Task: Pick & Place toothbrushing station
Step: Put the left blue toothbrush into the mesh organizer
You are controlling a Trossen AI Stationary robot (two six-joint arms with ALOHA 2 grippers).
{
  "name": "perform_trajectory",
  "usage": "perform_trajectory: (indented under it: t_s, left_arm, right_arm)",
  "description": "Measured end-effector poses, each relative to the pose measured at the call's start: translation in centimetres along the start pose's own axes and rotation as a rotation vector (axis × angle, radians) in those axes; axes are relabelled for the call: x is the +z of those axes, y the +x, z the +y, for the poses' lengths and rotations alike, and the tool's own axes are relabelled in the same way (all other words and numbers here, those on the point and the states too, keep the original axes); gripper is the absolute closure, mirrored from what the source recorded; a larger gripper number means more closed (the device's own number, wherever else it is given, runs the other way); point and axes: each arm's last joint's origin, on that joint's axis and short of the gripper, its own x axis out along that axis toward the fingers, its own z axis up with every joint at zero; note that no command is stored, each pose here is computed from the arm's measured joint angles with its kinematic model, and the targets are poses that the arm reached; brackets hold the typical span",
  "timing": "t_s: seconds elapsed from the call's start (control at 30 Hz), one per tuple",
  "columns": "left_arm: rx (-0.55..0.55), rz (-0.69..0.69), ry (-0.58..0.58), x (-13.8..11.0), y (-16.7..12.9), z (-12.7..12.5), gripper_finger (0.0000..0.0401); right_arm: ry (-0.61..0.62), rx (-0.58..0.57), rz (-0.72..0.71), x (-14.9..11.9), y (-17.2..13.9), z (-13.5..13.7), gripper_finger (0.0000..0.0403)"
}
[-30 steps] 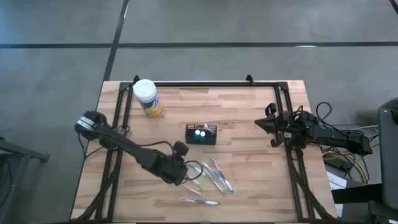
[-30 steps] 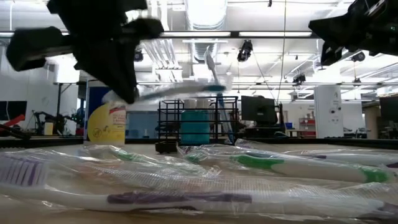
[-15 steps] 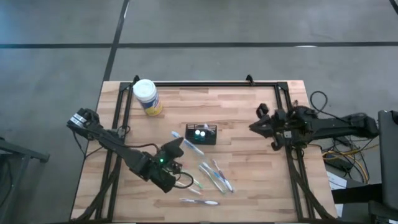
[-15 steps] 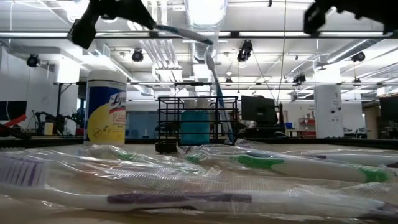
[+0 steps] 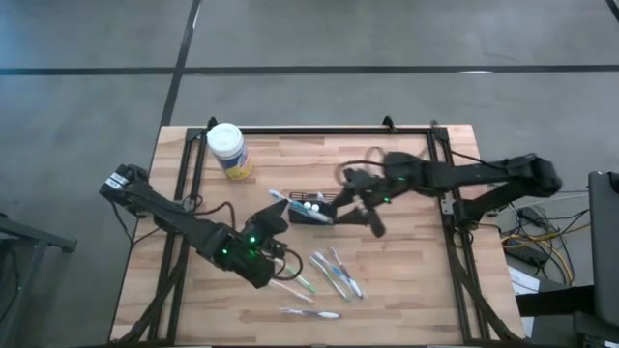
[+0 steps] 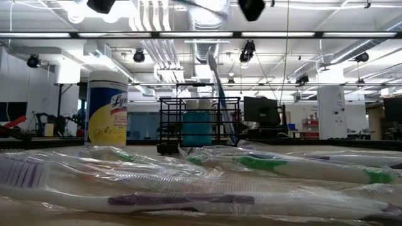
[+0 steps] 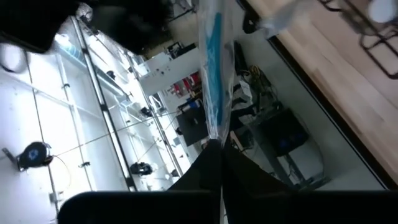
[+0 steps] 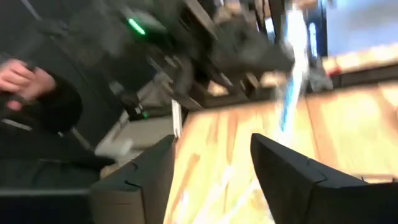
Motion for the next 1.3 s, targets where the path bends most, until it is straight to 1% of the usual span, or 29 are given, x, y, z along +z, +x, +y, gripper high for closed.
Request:
perform_trajectory:
  t_s: [0.13, 0.3, 0.47, 0.63, 0.73, 0.83, 0.97, 1.07, 1.13, 1.3]
  left_arm:
    - [0.001, -0.021, -0.021, -0.7, -0.3, 1.6, 0.0401]
    - [0.0, -0.026, -0.013, -1.1, -0.6, 2.4, 0.0401]
    - [-0.001, -0.027, -0.005, -1.1, -0.6, 2.5, 0.0401]
    - [-0.002, -0.025, -0.004, -1.2, -0.5, 2.5, 0.0401]
    - [0.0, -0.025, -0.013, -1.3, -0.5, 2.7, 0.0401]
    - [0.003, -0.026, -0.018, -1.3, -0.6, 2.8, 0.0401]
    - [0.009, -0.032, -0.038, -1.4, -0.9, 3.3, 0.0401]
    - [0.013, -0.039, -0.049, -1.6, -1.2, 3.8, 0.0401]
    - [0.016, -0.044, -0.061, -1.7, -1.4, 4.2, 0.0401]
    - [0.024, -0.06, -0.08, -1.9, -2.0, 5.0, 0.0401]
  right_arm:
    - [0.041, 0.022, 0.093, 2.4, 2.6, -0.5, 0.0172]
    - [0.068, -0.023, 0.191, 5.1, 3.9, -1.1, 0.0165]
    - [0.091, -0.019, 0.3, 6.1, 5.4, -1.4, 0.017]
    - [0.102, -0.04, 0.398, 5.7, 7.3, -2.5, 0.0185]
    - [0.082, -0.036, 0.401, 5.7, 8.2, -2.9, 0.0193]
    - [0.044, -0.024, 0.386, 6.2, 8.4, -2.8, 0.0195]
    - [-0.005, -0.015, 0.348, 7.3, 7.9, -2.5, 0.0192]
    - [-0.049, -0.005, 0.302, 8.3, 6.9, -1.7, 0.0192]
    - [-0.069, -0.023, 0.262, 8.9, 6.3, -1.2, 0.0191]
    - [-0.076, -0.085, 0.262, 9.1, 5.4, -1.2, 0.0191]
